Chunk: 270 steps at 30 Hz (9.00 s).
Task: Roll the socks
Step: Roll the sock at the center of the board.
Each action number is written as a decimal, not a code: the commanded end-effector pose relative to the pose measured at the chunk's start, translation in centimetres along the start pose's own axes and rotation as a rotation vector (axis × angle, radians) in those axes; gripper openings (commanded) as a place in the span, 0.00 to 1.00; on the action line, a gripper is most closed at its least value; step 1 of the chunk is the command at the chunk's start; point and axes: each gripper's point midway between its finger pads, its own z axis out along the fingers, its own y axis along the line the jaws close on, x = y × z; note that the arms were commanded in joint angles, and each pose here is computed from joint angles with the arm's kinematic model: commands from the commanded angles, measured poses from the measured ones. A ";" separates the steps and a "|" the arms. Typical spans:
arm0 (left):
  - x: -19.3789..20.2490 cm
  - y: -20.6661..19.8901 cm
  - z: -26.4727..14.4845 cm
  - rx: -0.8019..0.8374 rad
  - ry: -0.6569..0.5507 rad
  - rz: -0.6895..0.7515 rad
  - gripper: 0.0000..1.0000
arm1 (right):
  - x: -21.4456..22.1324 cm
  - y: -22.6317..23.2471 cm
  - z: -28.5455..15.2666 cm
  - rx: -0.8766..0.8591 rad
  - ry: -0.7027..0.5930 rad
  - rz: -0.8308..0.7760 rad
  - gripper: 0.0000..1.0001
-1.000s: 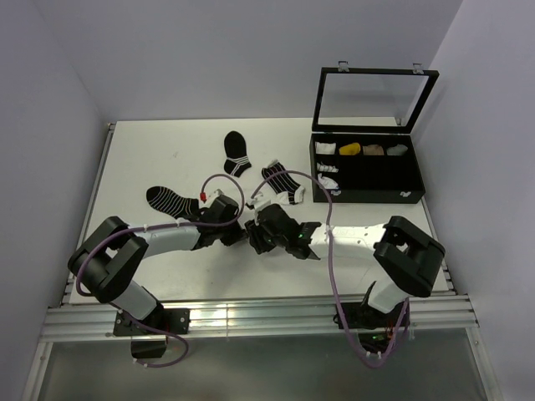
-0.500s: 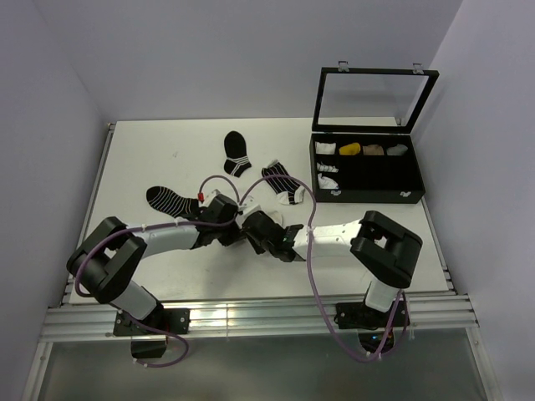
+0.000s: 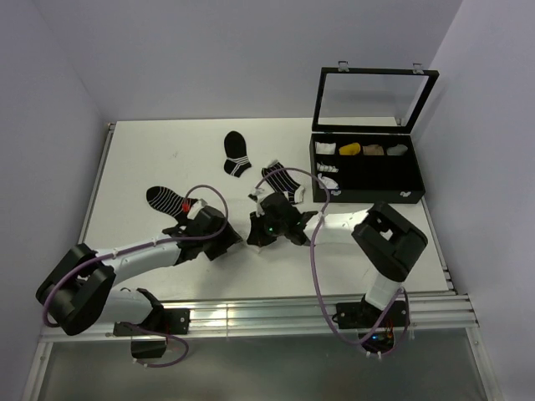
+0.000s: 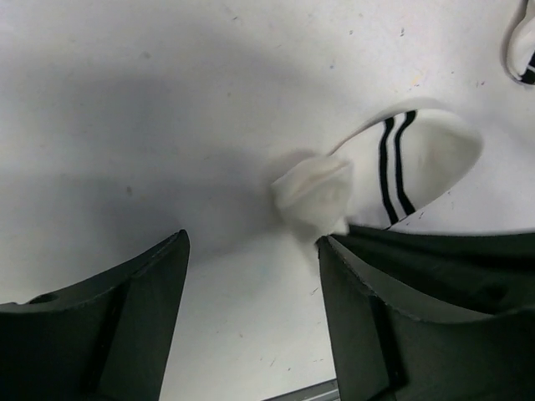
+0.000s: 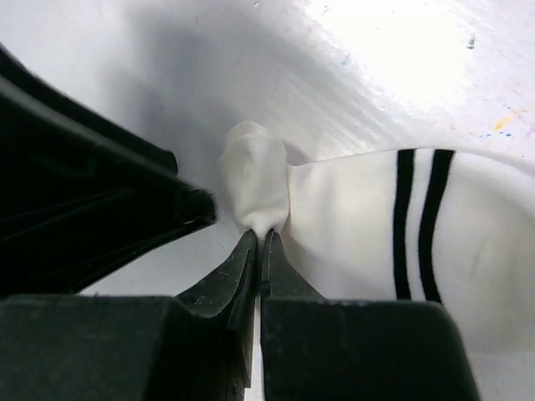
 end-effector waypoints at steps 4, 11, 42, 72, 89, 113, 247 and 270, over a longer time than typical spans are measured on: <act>0.0 0.0 -0.4 0.035 -0.018 -0.021 0.68 | -0.5 1.5 -0.2 -0.357 0.025 0.364 0.00; 0.2 -0.7 0.5 0.044 -0.008 0.009 0.66 | 1.2 -0.7 0.0 -0.440 0.058 0.584 0.00; 0.8 -1.0 3.0 -0.060 0.039 0.091 0.00 | 0.0 -4.0 -2.2 -0.128 -0.047 0.336 0.40; 1.7 -1.1 3.1 -0.120 0.105 0.134 0.00 | 1.1 1.4 -1.5 0.444 -0.124 -0.426 0.30; 0.6 -2.4 0.9 0.030 0.016 -0.013 0.81 | 2.2 -1.0 -3.1 0.029 -0.089 0.015 0.00; 2.7 -5.8 3.2 0.181 0.081 0.077 0.68 | 1.5 -3.7 -5.9 -0.645 -0.203 0.806 0.02; 0.9 1.8 3.5 -0.247 0.127 0.084 0.00 | 0.5 1.6 0.2 0.342 -0.295 -0.459 0.53; -2.0 0.0 0.2 -0.069 0.005 -0.087 0.62 | 0.8 2.1 -0.9 -0.009 -0.141 -0.165 0.00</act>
